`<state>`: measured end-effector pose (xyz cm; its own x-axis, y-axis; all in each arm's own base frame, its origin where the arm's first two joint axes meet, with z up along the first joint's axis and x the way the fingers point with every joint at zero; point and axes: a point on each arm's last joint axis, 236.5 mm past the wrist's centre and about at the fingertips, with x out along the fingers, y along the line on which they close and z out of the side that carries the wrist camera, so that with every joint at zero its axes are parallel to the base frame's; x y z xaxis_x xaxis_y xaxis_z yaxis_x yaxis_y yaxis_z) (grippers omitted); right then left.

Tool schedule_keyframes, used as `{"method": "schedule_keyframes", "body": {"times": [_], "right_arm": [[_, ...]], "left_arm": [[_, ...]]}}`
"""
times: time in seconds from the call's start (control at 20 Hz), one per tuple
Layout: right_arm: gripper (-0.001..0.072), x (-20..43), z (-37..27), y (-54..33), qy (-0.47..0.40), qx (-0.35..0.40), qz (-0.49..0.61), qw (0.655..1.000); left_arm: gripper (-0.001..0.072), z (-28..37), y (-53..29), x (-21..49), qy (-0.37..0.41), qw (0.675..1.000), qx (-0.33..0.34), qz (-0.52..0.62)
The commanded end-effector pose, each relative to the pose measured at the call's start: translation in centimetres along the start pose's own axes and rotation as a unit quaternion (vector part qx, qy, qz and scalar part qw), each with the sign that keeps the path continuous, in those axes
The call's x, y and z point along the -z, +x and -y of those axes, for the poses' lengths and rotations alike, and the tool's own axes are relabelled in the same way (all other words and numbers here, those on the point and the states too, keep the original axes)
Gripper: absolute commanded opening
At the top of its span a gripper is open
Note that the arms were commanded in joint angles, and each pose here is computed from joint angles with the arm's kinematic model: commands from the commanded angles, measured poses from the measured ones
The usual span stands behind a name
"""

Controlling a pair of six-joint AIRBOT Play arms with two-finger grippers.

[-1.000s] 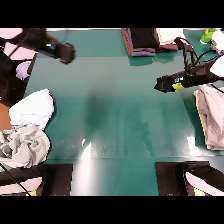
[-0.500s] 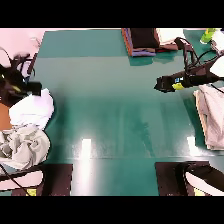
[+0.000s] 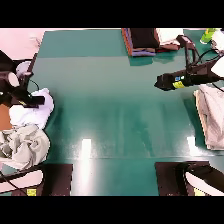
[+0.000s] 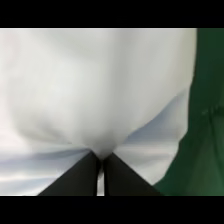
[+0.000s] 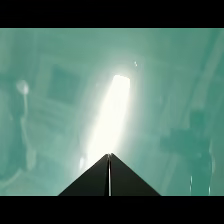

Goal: Fold the shirts.

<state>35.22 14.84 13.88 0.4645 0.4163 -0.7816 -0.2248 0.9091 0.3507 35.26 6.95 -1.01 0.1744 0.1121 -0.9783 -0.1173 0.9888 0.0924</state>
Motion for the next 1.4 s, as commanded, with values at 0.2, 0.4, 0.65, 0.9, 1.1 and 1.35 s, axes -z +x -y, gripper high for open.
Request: {"method": "schedule_keyframes", "body": {"times": [0.2,0.4,0.65,0.9,1.1,1.35], "right_arm": [[0.002,-7.1,-4.1,-10.3,-0.045,-0.021,0.168,0.985],[0.002,-10.5,-6.3,-14.8,-0.067,-0.032,0.226,0.971],[0.0021,-13.2,-7.6,-16.8,-0.082,-0.037,0.243,0.966],[0.0021,-14.7,-7.9,-16.6,-0.089,-0.036,0.235,0.967],[0.0021,-15.2,-7.0,-15.8,-0.09,-0.018,0.228,0.969],[0.0021,-14.6,-5.9,-15.5,-0.091,0.007,0.213,0.973]], "left_arm": [[0.002,4.6,-28.4,-5.7,0.071,0.943,0.031,0.324],[0.002,11.9,-38.1,-3.1,0.162,0.892,0.104,0.409],[0.002,22.1,-34.5,-1.3,0.287,0.88,0.149,0.347],[0.0023,37.5,-24.5,3.4,0.449,0.845,0.185,0.224],[0.0321,45.1,-18.1,7.4,0.515,0.815,0.21,0.166],[0.0645,38.2,-15.9,-0.3,0.421,0.878,0.168,0.153]]}}
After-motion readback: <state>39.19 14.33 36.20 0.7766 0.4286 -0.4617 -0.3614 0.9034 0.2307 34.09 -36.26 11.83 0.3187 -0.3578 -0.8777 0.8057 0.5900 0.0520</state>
